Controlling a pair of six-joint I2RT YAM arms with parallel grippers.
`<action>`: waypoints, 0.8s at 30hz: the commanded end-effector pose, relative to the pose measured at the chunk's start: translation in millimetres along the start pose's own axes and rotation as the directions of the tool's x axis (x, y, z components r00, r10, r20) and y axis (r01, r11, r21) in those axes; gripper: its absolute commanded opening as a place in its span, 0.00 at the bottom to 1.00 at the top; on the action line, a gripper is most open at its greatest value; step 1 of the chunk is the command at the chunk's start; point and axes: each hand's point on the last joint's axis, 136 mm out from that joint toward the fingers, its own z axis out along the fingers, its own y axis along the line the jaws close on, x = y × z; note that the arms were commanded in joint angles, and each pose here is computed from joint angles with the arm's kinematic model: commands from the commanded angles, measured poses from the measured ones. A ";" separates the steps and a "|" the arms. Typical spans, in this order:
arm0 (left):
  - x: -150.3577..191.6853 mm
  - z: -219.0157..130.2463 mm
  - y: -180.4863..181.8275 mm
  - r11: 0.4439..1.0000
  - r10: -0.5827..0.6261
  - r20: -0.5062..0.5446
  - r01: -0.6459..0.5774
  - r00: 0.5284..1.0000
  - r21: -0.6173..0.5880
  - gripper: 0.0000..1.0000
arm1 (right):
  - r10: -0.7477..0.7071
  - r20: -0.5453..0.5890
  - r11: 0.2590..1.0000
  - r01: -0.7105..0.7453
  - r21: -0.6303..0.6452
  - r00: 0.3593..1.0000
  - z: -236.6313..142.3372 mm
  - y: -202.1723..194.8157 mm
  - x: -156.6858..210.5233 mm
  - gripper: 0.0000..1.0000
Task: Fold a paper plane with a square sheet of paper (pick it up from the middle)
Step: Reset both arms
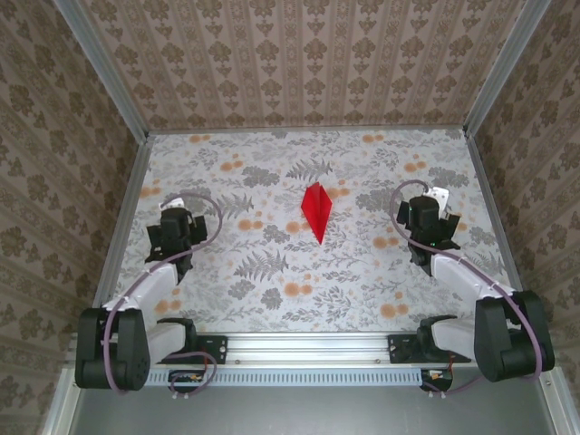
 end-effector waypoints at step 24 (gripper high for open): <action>-27.7 52.8 -41.4 0.976 0.053 0.241 -0.102 0.969 0.194 1.00 | -0.020 0.167 0.927 0.081 -0.367 0.986 37.4 65.4 -1.1 1.00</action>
